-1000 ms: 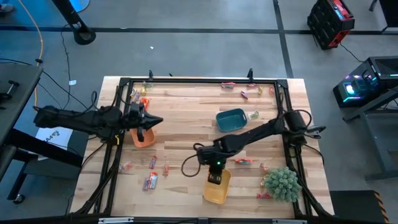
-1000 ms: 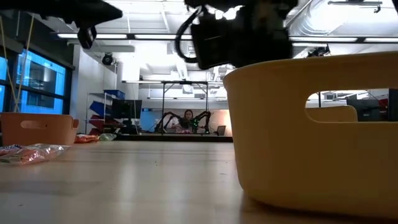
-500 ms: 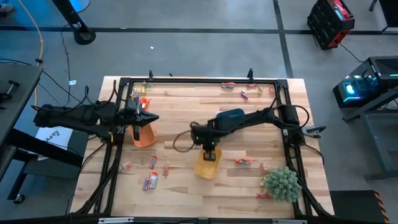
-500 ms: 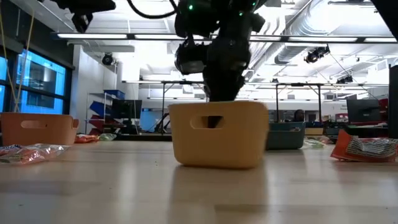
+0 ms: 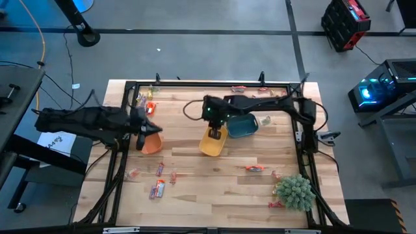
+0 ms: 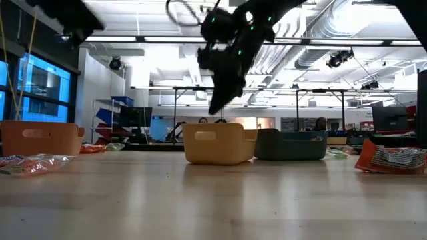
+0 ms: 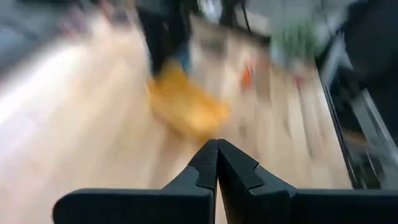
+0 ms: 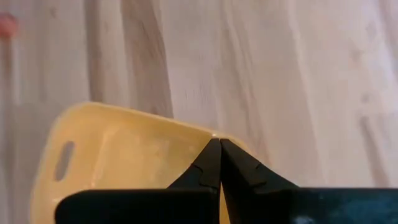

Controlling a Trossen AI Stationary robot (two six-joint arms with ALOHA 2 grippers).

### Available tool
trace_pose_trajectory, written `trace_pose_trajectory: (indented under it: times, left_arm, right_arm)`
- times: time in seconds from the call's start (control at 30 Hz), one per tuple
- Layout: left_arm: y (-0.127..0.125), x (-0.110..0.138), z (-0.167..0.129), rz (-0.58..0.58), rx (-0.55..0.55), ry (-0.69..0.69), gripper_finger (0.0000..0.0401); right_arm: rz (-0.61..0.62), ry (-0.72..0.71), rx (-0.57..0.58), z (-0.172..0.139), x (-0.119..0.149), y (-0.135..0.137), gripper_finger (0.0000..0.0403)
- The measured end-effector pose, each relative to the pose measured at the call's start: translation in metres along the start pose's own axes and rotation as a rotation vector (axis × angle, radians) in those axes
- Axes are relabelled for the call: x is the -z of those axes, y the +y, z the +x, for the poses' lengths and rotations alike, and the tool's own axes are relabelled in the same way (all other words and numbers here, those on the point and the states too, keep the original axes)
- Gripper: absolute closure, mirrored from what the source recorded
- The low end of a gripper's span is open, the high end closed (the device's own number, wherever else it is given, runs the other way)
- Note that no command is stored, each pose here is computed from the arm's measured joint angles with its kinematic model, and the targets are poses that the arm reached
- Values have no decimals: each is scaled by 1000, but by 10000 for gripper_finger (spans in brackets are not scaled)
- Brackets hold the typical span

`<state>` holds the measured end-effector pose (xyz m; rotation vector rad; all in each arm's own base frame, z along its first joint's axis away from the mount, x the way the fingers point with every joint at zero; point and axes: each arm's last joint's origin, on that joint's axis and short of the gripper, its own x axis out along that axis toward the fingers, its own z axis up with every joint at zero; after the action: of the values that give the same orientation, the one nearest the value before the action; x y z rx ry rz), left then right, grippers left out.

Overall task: Sort candy
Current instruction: Put the red candy into the orange bin

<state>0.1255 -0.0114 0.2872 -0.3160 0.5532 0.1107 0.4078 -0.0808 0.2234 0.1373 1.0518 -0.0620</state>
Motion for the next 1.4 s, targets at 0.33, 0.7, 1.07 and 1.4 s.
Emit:
trace_pose_trajectory:
  times: [0.33,0.7,1.07,1.4]
  left_arm:
    - [-43,66,43,-142,129,590,399]
    - [-62,116,64,-545,-194,589,315]
    - [-61,137,104,-700,-432,598,230]
    - [-59,140,119,-675,-543,604,257]
  right_arm:
    - [-17,-122,5,-77,-3,14,403]
    - [-27,-70,75,-105,9,21,403]
    - [-57,-54,84,-104,10,18,403]
    - [-72,-40,84,-104,12,18,403]
